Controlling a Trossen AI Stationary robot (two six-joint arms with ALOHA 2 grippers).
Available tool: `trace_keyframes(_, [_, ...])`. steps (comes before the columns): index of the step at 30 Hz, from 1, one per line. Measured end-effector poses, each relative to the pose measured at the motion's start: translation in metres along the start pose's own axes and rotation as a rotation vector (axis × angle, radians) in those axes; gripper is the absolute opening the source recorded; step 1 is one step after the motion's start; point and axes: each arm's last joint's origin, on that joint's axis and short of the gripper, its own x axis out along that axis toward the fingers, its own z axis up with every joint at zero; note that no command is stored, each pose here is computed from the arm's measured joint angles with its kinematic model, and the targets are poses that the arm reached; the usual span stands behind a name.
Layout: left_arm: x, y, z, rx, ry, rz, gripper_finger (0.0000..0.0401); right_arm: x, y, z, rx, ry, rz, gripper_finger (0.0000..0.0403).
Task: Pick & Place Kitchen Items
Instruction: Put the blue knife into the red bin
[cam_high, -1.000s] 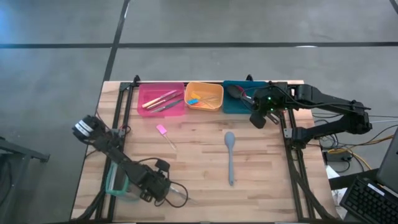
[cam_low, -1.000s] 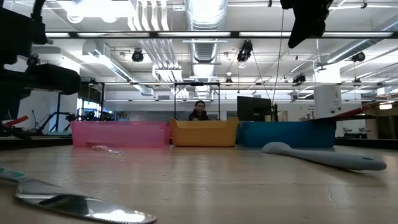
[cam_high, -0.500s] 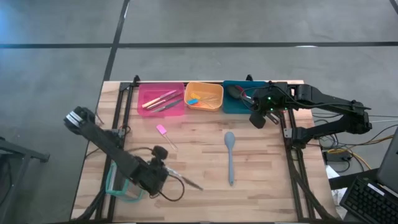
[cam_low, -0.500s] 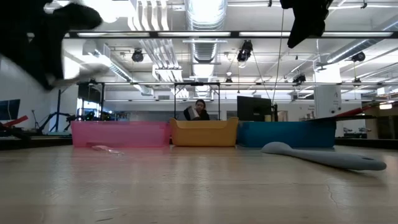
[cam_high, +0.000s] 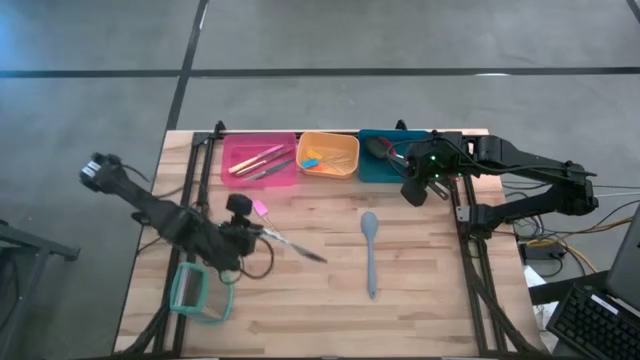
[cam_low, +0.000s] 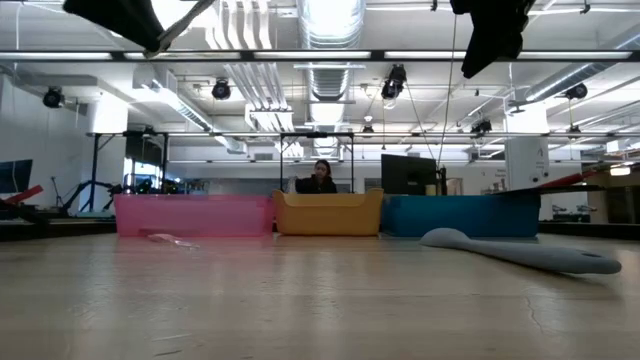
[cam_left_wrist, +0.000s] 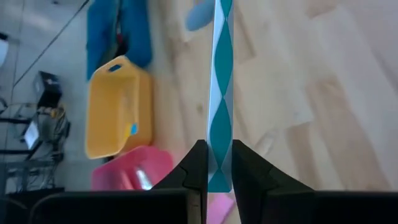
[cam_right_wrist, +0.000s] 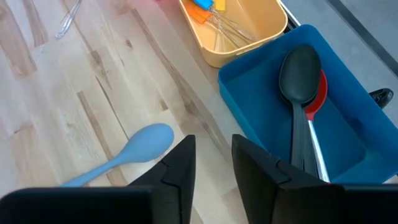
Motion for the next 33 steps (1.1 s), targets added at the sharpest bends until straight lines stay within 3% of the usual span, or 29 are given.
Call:
trace_keyframes(7, [-0.005,0.033,-0.016,-0.061,0.029,0.072,0.0045,0.0,0.0,0.0,-0.003,0.0,0.0,0.0101])
trace_keyframes(16, [0.002,0.068,-0.031,-0.108,0.12,0.179,0.0045,0.0,0.0,0.0,-0.003,-0.002,0.0,0.0067])
trace_keyframes(26, [0.017,0.104,-0.054,-0.213,0.239,0.166,0.0045,0.0,0.0,0.0,-0.016,-0.004,0.001,0.0039])
trace_keyframes(33, [0.026,0.125,-0.079,-0.285,0.325,0.152,0.0045,0.0,0.0,0.0,-0.018,-0.004,0.001,0.0049])
